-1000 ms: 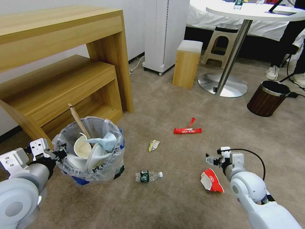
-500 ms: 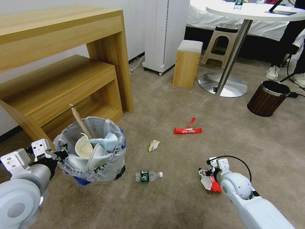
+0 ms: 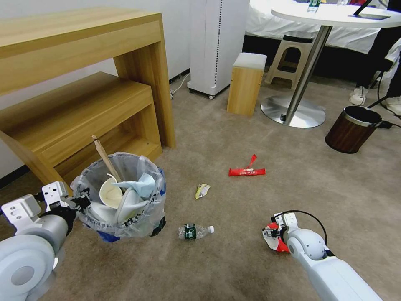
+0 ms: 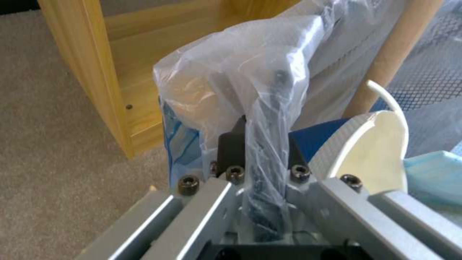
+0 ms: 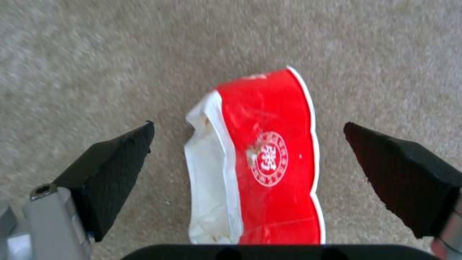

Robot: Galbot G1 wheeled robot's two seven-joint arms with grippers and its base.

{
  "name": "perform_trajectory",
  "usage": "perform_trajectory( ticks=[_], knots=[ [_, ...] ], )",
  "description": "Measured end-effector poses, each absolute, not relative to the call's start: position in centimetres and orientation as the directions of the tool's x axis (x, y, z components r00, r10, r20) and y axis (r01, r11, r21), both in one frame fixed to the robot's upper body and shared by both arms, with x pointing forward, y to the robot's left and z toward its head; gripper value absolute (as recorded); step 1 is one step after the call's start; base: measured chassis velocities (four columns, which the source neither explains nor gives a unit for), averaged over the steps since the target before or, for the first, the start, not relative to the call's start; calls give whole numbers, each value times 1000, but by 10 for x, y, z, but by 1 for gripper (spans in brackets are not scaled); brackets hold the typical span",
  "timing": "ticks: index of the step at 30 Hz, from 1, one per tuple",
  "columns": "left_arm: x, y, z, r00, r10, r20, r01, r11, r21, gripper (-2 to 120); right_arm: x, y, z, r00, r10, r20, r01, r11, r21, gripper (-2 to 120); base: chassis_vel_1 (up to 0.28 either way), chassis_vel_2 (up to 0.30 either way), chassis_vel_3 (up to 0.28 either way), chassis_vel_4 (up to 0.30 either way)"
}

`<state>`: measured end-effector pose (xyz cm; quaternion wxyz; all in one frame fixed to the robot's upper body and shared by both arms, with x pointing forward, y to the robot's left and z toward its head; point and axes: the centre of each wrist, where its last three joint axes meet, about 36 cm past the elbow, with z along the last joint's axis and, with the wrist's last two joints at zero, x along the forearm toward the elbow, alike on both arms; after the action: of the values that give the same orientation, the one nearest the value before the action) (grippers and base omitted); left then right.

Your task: Pick up the trash bin and place the garbage on the floor into it.

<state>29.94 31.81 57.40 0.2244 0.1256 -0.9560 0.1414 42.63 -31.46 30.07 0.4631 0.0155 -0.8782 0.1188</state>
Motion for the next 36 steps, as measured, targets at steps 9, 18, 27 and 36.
perform_trajectory(
  ticks=[9, 18, 27, 36],
  knots=[
    [298, 317, 576, -871, -174, 460, -298, 930, -213, 1, 421, -313, 285, -544, 108, 832, -161, 960, -229, 93, 0, 0, 0, 0],
    [297, 317, 576, -871, -175, 459, -298, 931, -211, 1, 413, -305, 266, -510, 122, 851, -200, 946, -256, 71, 0, 0, 0, 0],
    [297, 317, 576, -871, -178, 458, -299, 931, -207, 1, 410, -305, 268, -512, 121, 850, -207, 944, -259, 36, 0, 0, 0, 0],
    [300, 317, 573, -869, -180, 460, -301, 932, -203, 1, 409, -308, 272, -527, 119, 842, -205, 943, -262, 13, 0, 0, 0, 0]
  ],
)
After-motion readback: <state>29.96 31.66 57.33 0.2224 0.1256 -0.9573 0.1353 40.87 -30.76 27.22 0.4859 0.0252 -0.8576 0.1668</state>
